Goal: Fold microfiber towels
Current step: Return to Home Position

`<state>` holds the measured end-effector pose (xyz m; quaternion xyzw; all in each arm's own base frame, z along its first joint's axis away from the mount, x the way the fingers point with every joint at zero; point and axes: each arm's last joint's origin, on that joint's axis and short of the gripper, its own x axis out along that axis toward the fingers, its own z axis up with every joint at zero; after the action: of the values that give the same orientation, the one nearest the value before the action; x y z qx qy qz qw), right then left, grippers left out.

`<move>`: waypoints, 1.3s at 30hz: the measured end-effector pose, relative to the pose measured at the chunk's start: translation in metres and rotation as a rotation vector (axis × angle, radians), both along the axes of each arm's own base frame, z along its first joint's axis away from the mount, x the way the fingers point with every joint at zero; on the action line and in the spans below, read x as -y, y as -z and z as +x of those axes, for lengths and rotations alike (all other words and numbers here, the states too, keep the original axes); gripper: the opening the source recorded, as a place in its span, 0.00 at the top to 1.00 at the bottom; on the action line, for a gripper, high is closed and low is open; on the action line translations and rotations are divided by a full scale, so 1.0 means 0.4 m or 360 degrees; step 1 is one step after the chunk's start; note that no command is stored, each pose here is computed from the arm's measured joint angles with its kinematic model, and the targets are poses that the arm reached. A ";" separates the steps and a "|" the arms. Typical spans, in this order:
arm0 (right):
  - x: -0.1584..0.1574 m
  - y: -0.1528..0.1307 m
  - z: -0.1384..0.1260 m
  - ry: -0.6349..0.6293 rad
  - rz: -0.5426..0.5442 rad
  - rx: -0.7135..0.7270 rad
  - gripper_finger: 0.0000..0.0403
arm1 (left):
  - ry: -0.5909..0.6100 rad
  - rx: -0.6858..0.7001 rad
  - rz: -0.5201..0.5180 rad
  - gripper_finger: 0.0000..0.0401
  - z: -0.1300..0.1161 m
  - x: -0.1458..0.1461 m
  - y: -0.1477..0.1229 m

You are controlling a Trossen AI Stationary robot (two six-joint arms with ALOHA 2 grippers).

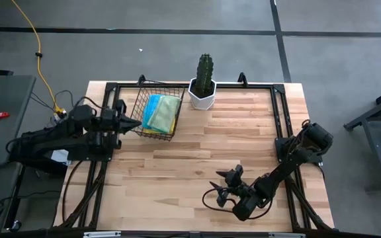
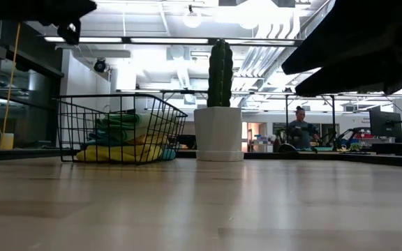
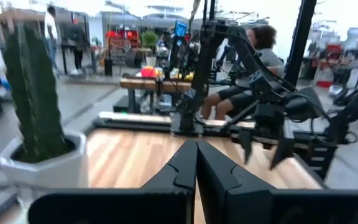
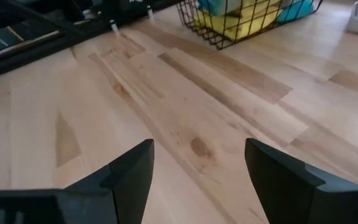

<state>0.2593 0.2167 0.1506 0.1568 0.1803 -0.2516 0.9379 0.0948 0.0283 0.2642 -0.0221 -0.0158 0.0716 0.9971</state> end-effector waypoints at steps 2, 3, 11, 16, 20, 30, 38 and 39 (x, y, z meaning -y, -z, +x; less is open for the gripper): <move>0.001 0.000 -0.001 0.0014 -0.0015 0.0007 0.40 | 0.0015 -0.0011 -0.0075 1.00 0.001 0.002 0.020; 0.003 -0.002 -0.002 0.0022 -0.0028 0.0009 0.40 | 0.0037 -0.0017 -0.0096 1.00 0.002 0.004 0.031; 0.033 -0.111 -0.051 0.0177 -0.0088 0.0223 0.40 | 0.0178 0.0055 -0.0148 1.00 0.029 0.023 0.164; 0.072 -0.161 -0.123 0.0202 -0.0129 0.0163 0.48 | 0.0215 0.0003 -0.0180 1.00 0.029 0.031 0.233; 0.113 -0.171 -0.187 0.0279 -0.0181 0.0095 0.63 | 0.0199 -0.0043 -0.0178 1.00 0.025 0.032 0.241; 0.221 -0.180 -0.272 0.0580 -0.0299 0.0061 0.97 | 0.0190 -0.0029 -0.0259 1.00 0.025 0.032 0.240; 0.352 -0.061 -0.380 0.0556 0.0033 0.0573 1.00 | 0.0190 -0.0030 -0.0259 1.00 0.025 0.032 0.240; 0.362 -0.053 -0.389 0.0552 0.0075 0.0600 1.00 | 0.0190 -0.0032 -0.0260 1.00 0.025 0.032 0.240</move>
<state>0.1038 0.0721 0.1717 0.2513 -0.0217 -0.3708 0.8938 0.1047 0.0156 0.1681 -0.1035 0.0013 0.0134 0.9945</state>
